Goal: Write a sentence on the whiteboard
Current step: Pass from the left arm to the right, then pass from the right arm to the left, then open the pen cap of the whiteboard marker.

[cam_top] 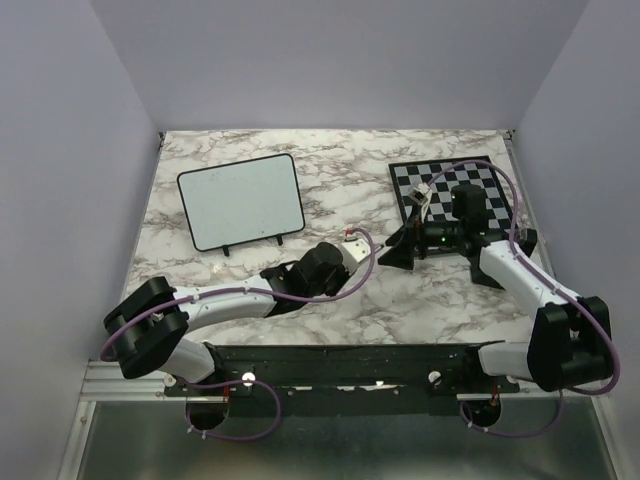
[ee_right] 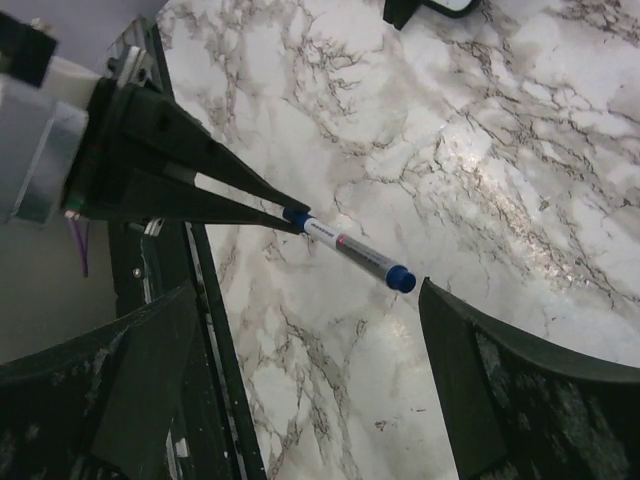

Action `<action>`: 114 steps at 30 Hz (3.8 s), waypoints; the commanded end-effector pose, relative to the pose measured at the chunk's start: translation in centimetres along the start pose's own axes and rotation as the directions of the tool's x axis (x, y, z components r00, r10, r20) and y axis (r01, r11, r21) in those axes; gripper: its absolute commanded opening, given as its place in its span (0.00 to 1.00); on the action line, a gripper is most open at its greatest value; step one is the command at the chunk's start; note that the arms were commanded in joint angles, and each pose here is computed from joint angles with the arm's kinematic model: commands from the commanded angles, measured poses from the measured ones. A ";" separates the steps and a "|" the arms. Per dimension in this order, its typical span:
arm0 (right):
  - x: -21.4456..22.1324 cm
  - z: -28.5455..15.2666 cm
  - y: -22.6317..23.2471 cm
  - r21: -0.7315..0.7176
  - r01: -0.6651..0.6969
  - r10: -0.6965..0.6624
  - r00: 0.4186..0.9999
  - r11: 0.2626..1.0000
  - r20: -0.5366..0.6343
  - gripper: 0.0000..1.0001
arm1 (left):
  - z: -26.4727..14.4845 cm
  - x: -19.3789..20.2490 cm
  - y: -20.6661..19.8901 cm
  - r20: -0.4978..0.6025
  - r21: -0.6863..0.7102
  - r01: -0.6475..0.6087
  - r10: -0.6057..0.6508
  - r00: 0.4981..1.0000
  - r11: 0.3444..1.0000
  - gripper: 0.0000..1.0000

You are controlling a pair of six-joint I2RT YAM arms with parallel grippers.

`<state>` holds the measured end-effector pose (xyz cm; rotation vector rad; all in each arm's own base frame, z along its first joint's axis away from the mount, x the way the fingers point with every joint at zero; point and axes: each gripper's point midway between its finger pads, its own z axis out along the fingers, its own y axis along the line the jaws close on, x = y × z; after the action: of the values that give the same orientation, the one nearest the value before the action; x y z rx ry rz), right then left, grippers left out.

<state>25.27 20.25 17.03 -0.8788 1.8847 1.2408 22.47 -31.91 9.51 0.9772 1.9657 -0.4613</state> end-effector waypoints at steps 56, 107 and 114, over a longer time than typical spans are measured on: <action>-3.3 0.0 5.1 -0.259 -0.083 0.103 0.993 0.962 0.063 0.01 | -5.9 -6.8 -3.9 0.342 0.355 -0.216 0.089 0.936 0.909 0.86; 1.5 2.8 6.8 -0.356 0.092 -0.143 0.982 0.930 -0.120 0.51 | -4.7 -6.3 -2.5 0.008 0.458 -0.401 0.447 0.894 0.794 0.00; 1.6 3.1 6.5 -0.345 0.088 -0.141 0.981 0.935 -0.132 0.32 | -4.4 -6.1 -2.6 0.003 0.461 -0.396 0.445 0.896 0.794 0.00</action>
<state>19.13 24.47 17.56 -1.2639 1.7455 1.5050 19.58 -32.90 16.61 1.7364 1.6951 -0.6388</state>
